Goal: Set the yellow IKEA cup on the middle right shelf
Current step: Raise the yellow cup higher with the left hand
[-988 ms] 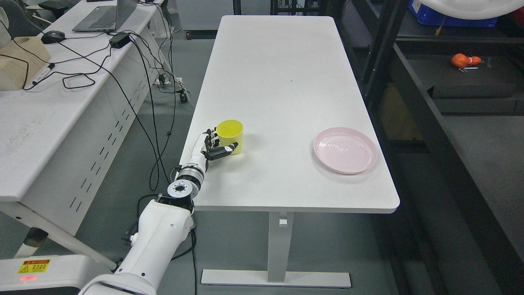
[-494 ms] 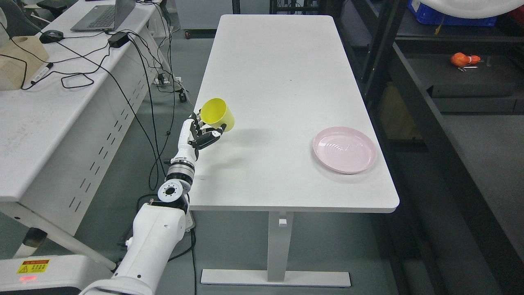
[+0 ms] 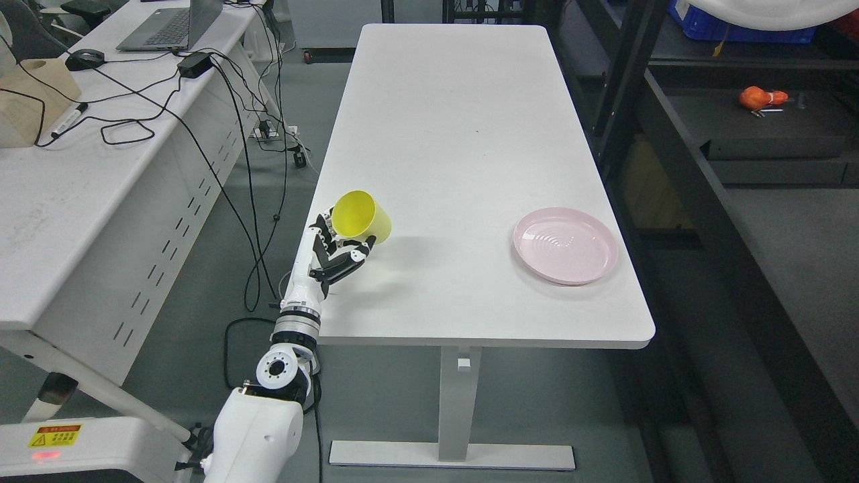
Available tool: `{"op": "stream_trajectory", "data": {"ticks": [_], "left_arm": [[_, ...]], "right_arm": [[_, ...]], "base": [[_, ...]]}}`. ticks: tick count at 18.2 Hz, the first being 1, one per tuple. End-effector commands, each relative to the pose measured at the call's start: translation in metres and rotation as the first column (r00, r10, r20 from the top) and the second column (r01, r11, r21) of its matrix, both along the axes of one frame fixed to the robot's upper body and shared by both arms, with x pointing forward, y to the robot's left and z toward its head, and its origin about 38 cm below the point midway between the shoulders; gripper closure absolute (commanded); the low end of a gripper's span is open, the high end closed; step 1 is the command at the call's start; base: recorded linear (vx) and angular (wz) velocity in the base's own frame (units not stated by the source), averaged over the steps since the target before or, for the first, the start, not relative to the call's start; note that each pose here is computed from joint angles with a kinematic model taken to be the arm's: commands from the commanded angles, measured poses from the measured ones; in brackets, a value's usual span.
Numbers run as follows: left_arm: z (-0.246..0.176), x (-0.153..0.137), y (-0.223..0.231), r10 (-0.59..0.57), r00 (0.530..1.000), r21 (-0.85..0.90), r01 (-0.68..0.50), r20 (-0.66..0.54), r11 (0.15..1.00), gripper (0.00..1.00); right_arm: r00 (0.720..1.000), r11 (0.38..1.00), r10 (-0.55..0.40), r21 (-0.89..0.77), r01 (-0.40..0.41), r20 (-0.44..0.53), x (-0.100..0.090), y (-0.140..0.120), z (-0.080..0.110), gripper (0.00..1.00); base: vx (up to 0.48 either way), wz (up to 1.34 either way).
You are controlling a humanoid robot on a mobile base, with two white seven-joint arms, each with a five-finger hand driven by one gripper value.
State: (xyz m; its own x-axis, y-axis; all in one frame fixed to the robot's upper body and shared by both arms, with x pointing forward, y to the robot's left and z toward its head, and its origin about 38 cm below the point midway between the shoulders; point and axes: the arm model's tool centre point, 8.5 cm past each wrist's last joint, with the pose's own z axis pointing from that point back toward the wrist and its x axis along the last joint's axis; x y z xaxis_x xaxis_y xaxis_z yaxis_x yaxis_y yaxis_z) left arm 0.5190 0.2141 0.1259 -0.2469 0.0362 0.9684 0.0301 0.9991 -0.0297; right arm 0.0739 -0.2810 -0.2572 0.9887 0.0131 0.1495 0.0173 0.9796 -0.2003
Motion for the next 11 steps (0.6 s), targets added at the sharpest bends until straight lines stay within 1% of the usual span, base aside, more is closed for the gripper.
{"op": "stream_trajectory", "data": {"ticks": [1,4,11], "left_arm": [[0.079,-0.037,-0.026,-0.089,0.962,0.009,0.09,0.257,0.996,1.0],[0.088,-0.038,-0.031,-0.101,0.957,0.013,0.102,0.272,0.995,1.0],[0.081,-0.041,-0.042,-0.134,0.957,0.027,0.132,0.255,0.991,1.0]], "right_arm": [[1.0,1.0,-0.009,-0.013,0.009,-0.018,-0.01,-0.01,0.0,0.01],[1.0,1.0,-0.009,-0.013,0.009,-0.018,-0.01,-0.01,0.0,0.01],[1.0,1.0,-0.009,-0.013,0.008,-0.016,-0.009,-0.01,0.0,0.01]], "base": [[0.0,0.0],[0.0,0.0],[0.0,0.0]]}}
